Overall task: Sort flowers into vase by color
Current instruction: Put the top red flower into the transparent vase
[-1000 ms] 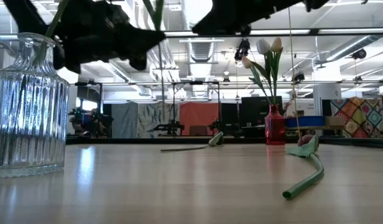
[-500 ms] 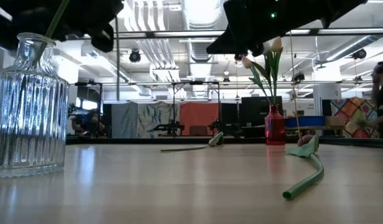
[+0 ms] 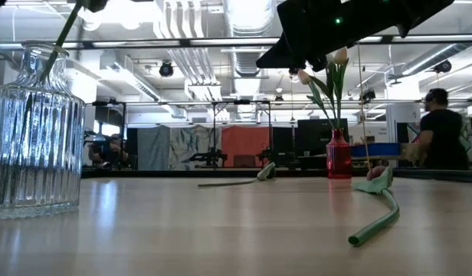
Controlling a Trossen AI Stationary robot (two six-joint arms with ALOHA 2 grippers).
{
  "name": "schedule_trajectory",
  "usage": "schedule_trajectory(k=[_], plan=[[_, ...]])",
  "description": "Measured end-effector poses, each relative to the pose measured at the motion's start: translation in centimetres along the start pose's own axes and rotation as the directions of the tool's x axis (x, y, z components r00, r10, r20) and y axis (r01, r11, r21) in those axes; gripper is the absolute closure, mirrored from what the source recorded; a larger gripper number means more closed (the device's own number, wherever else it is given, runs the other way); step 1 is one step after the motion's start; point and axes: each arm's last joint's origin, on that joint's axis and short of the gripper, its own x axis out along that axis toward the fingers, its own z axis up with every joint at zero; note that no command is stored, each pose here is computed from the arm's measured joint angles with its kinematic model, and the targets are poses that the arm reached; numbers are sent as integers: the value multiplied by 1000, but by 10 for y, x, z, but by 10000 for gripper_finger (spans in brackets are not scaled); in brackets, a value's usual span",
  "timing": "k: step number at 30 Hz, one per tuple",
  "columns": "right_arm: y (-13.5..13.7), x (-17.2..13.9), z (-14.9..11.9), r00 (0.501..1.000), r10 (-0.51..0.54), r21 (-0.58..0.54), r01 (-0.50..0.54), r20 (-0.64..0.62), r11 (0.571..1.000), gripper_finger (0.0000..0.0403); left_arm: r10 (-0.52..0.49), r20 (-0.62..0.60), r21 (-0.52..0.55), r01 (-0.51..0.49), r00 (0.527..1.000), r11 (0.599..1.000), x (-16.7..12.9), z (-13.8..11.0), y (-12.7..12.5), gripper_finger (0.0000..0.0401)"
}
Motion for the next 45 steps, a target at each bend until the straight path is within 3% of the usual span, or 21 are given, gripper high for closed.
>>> schedule_trajectory(k=[8, 12, 32, 45], plan=[[-1, -1, -4, 1000, -23, 5, 23, -6, 1000, 394, 0, -28, -5, 0, 1000, 1000, 7, 1, -23, 401], [-1, -1, -4, 1000, -22, 8, 22, -6, 1000, 394, -7, 22, -22, 8, 1000, 1000, 15, -4, -29, 401], [-1, -1, -5, 1000, -23, 15, 23, -8, 1000, 394, -62, -27, -45, 61, 998, 997, 25, -21, -45, 401], [-1, -1, -5, 1000, -23, 13, 23, -8, 1000, 394, -48, -34, 9, 48, 998, 999, 32, -27, -48, 401]])
